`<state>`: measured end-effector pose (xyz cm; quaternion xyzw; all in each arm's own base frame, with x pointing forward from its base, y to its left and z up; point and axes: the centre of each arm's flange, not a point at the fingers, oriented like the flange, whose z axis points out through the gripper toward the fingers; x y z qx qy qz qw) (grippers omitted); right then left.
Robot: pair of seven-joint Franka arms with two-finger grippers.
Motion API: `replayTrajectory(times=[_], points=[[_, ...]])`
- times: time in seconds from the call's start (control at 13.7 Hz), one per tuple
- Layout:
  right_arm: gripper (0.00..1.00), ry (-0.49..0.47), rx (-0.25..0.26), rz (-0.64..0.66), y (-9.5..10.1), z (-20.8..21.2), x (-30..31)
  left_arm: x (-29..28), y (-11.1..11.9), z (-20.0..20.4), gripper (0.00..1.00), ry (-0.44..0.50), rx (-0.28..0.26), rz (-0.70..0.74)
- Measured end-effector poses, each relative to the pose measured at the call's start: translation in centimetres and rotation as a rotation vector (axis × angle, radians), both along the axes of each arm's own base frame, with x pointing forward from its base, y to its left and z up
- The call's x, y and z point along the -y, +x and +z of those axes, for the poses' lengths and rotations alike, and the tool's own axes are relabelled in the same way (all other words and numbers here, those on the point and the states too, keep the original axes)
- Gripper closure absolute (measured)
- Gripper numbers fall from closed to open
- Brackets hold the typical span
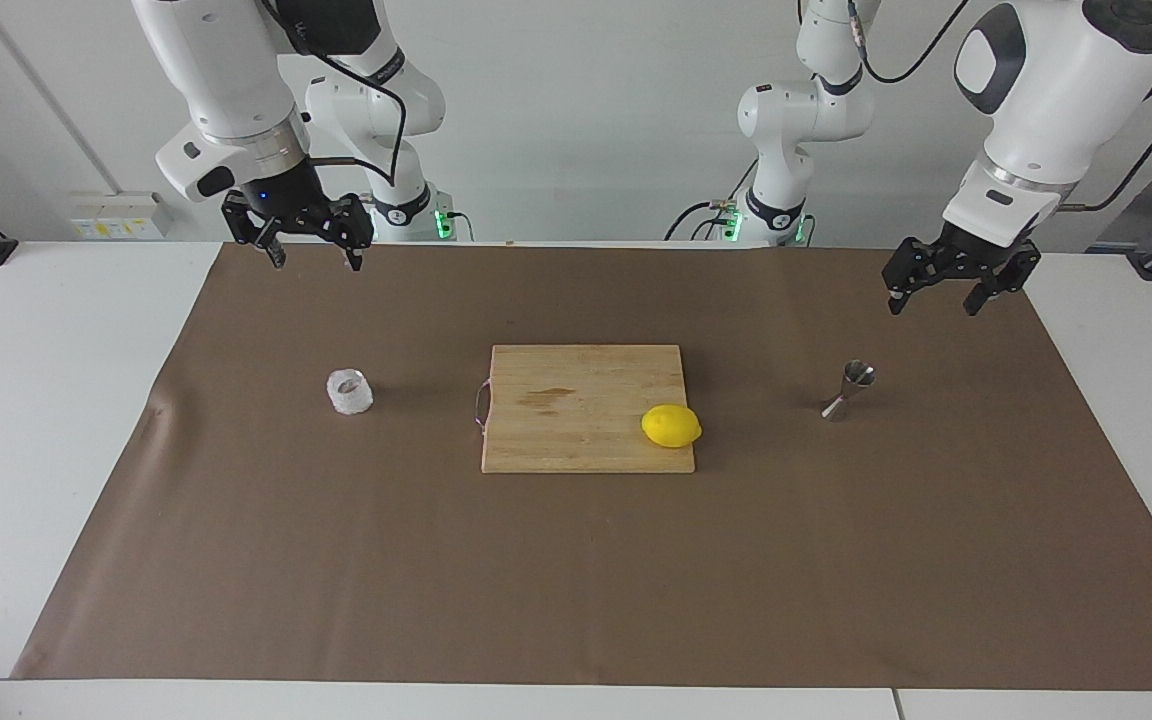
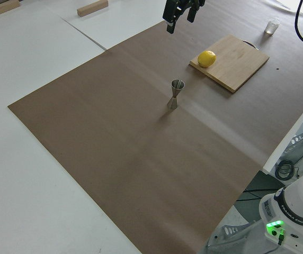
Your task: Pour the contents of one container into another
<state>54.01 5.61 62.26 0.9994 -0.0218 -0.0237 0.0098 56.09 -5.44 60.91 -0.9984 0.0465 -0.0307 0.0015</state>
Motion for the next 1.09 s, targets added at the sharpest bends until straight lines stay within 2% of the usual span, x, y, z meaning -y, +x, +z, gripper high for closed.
replayTrajectory(times=[0.44,0.58,0.95,1.09], points=[[0.00,0.000,0.000,0.000,0.0,0.0,0.0,0.4,-0.2,0.5,0.00,-0.001,0.010,-0.009],[0.00,0.000,0.000,0.000,0.0,0.0,0.0,0.4,-0.5,-0.1,0.00,-0.004,-0.003,-0.008],[0.00,0.000,0.000,0.000,0.0,0.0,0.0,-3.9,-2.3,-5.2,0.00,-0.200,-0.085,0.135],[0.00,0.000,0.000,0.000,0.0,0.0,0.0,-6.3,-2.9,-6.8,0.00,-0.280,-0.164,0.211]])
